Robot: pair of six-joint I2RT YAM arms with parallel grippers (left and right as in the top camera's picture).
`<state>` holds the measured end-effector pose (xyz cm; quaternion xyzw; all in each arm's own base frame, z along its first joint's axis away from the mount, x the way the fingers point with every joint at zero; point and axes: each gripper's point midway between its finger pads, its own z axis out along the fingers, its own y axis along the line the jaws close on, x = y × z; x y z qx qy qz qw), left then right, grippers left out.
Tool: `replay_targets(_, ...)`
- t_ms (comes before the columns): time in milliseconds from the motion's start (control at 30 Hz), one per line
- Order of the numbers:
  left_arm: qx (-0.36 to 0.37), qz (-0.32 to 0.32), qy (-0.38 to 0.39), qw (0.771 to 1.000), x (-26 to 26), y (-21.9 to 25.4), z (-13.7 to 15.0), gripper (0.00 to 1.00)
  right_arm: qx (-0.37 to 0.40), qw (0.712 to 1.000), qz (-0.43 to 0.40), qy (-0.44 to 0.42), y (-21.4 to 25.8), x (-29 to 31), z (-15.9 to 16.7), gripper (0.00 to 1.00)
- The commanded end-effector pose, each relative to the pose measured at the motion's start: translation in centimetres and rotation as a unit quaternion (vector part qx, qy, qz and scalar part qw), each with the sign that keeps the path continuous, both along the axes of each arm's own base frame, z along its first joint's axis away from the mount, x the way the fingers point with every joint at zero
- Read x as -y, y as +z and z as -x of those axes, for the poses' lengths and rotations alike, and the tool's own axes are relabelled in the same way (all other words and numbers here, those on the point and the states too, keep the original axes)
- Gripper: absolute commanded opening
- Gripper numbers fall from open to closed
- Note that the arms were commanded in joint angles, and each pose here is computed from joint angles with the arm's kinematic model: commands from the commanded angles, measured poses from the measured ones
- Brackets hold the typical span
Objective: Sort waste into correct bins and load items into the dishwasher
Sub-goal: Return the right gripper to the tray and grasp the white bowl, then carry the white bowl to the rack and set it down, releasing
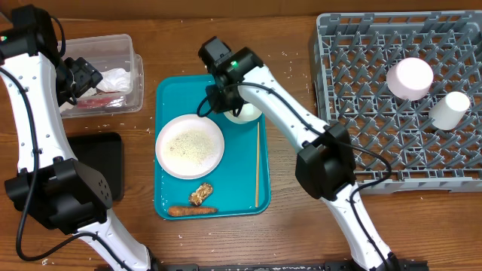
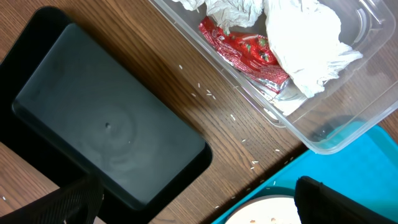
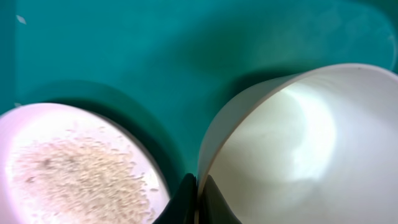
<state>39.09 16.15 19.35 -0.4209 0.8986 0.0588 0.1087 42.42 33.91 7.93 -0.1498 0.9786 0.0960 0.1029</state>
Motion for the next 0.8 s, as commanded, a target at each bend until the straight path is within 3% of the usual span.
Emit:
replay_targets(0,-0.004,0.006,0.010,1.000,0.2,-0.5,-0.1,1.00,0.049,0.998,-0.041,-0.012,6.1,0.6,-1.1,0.04)
replay_targets(167,-0.004,0.006,0.010,1.000,0.2,-0.5,-0.1,1.00,0.092,0.991,-0.075,-0.060,11.8,3.6,-3.1,0.04)
replay_targets(467,-0.004,0.006,0.010,1.000,0.2,-0.5,-0.1,1.00,0.149,0.939,-0.235,-0.202,24.8,20.1,-7.4,0.04)
replay_targets(600,-0.004,0.006,0.010,1.000,0.2,-0.5,-0.1,1.00,0.093,0.906,-0.321,-0.261,25.9,28.3,-6.3,0.04)
replay_targets(767,-0.004,0.006,0.010,1.000,0.2,-0.5,-0.1,1.00,0.036,0.886,-0.306,-0.348,23.0,36.6,-3.6,0.04)
